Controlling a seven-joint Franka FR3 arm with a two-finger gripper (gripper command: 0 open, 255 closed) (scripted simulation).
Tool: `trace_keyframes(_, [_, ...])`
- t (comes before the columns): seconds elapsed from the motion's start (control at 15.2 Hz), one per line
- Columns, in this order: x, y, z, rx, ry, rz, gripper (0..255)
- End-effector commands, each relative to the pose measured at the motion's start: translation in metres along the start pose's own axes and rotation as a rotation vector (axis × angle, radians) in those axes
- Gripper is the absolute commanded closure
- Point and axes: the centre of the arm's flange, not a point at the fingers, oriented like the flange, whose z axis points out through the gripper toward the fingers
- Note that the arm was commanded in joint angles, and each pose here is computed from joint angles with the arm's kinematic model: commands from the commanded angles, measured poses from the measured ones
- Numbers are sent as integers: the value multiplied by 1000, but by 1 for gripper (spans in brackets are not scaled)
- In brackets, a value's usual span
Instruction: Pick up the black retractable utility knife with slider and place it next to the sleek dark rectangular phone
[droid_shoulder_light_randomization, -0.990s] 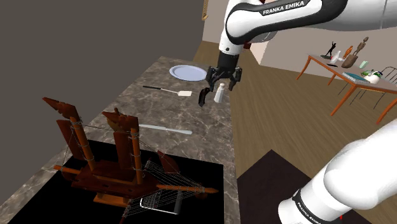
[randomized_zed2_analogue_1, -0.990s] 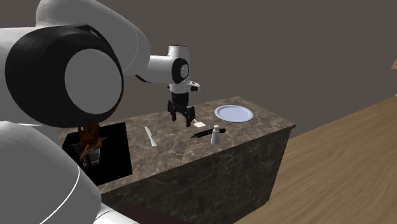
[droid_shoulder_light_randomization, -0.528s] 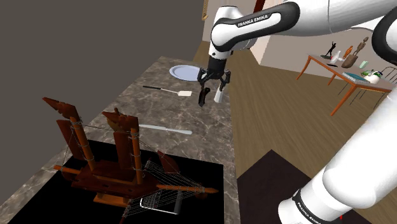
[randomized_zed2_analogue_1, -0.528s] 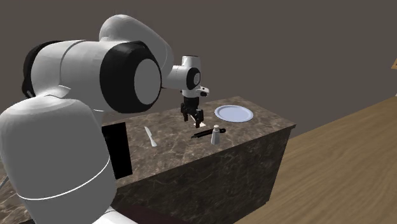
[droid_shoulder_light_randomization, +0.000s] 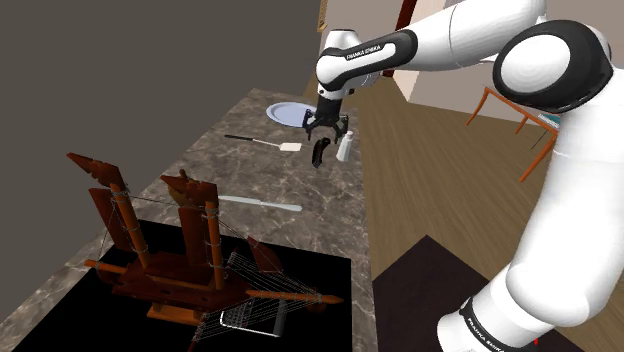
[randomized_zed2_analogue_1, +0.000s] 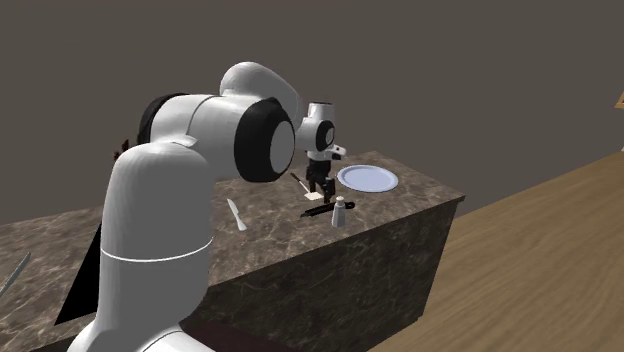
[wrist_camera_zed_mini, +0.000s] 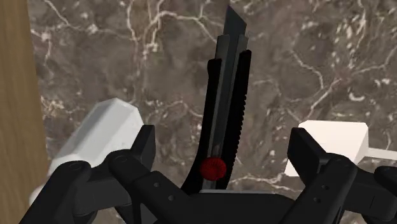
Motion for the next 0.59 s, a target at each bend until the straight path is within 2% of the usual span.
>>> trace_keyframes(0.0, [22,-4,14,1,5,49,0])
trace_keyframes(0.07, [32,-5,19,1,7,70,0])
trace_keyframes(0.53, [33,-5,56,1,7,70,0])
